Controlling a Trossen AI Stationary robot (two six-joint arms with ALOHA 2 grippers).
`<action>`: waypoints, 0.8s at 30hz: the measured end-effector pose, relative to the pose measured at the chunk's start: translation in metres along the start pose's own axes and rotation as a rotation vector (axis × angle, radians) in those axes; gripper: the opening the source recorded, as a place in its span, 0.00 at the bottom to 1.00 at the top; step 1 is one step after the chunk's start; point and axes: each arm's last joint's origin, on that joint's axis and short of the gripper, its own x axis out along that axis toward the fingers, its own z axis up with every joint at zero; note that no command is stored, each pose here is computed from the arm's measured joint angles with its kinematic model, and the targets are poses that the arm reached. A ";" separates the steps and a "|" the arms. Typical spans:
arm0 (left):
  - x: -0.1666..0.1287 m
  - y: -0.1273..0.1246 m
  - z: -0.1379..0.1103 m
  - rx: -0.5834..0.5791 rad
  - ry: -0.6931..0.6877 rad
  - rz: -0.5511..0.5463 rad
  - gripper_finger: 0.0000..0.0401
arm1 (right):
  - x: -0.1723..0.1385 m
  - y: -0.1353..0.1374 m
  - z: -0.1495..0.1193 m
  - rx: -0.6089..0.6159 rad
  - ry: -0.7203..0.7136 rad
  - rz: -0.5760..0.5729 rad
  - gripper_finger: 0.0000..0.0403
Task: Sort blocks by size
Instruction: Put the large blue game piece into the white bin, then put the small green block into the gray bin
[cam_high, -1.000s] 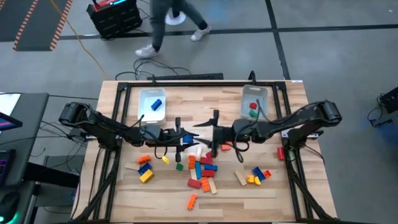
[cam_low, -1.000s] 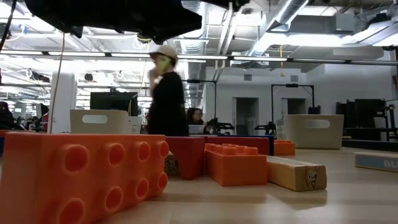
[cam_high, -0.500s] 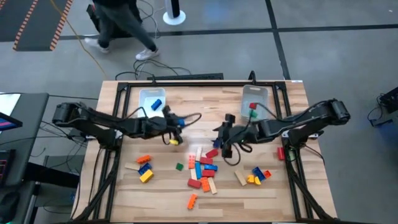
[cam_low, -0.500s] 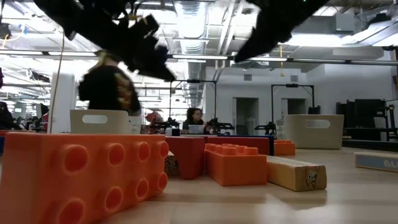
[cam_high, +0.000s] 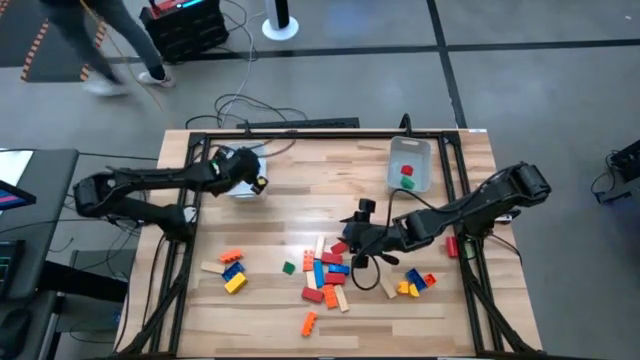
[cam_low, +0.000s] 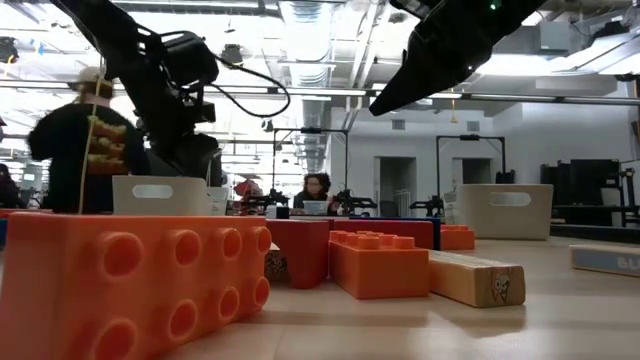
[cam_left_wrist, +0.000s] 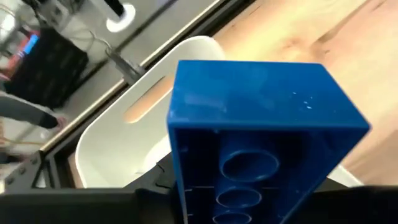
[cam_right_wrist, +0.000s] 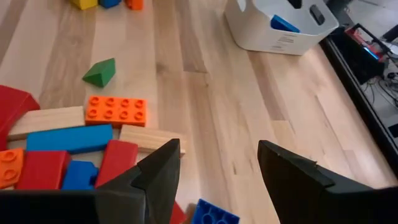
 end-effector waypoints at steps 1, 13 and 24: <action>0.003 0.004 0.001 -0.009 0.011 -0.008 0.33 | 0.000 0.000 0.001 0.002 -0.004 -0.001 0.60; 0.019 0.029 0.000 -0.049 0.096 -0.161 0.40 | -0.001 0.000 0.005 -0.011 -0.042 0.000 0.60; 0.018 0.030 -0.004 0.026 0.147 -0.165 0.46 | -0.001 0.000 0.005 -0.011 -0.042 0.001 0.60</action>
